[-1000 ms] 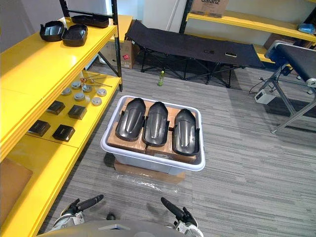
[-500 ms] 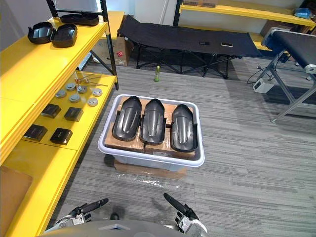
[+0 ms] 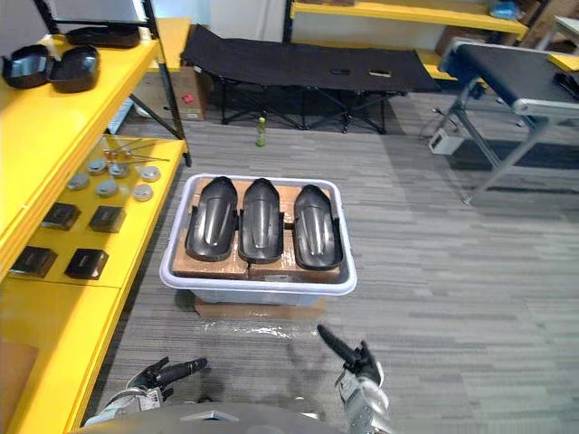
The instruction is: Walk over and take three plastic housings, then place them on the shelf
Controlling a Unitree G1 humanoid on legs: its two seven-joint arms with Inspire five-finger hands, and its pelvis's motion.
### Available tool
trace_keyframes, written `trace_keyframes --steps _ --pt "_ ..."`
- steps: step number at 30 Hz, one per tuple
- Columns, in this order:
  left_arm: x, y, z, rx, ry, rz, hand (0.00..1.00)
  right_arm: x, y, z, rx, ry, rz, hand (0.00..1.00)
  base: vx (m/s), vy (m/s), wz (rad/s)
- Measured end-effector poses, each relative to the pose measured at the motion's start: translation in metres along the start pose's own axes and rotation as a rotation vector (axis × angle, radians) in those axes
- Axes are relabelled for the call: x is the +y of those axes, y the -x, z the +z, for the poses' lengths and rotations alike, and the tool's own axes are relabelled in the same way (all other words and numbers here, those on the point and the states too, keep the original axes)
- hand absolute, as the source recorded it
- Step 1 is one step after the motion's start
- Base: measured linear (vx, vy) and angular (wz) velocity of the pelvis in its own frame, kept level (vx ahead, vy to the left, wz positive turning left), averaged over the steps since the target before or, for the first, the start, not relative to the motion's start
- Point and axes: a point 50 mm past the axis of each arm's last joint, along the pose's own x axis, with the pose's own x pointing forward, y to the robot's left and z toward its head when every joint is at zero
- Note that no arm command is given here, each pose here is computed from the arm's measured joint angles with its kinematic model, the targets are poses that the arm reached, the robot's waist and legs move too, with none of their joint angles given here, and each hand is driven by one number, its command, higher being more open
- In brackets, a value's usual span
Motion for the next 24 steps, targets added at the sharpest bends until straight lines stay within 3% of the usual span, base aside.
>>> trace_keyframes --steps 6,13,17,24 --pt "0.004 0.003 0.007 -0.041 0.010 0.021 1.00 -0.009 0.008 0.016 -0.126 -0.025 -0.007 1.00 0.06 0.040 -0.04" --pt "0.024 0.009 -0.014 -0.012 0.137 0.110 1.00 0.011 0.013 0.018 -0.179 -0.074 0.011 1.00 0.04 -0.033 0.05" --pt "0.020 0.013 -0.031 0.000 0.199 0.114 1.00 0.018 0.019 0.062 -0.362 -0.001 0.024 1.00 0.00 -0.124 -0.08" --pt "0.014 0.011 -0.027 -0.001 0.091 0.068 1.00 0.002 0.036 0.163 -0.720 0.088 -0.109 1.00 -0.07 -0.036 -0.13"
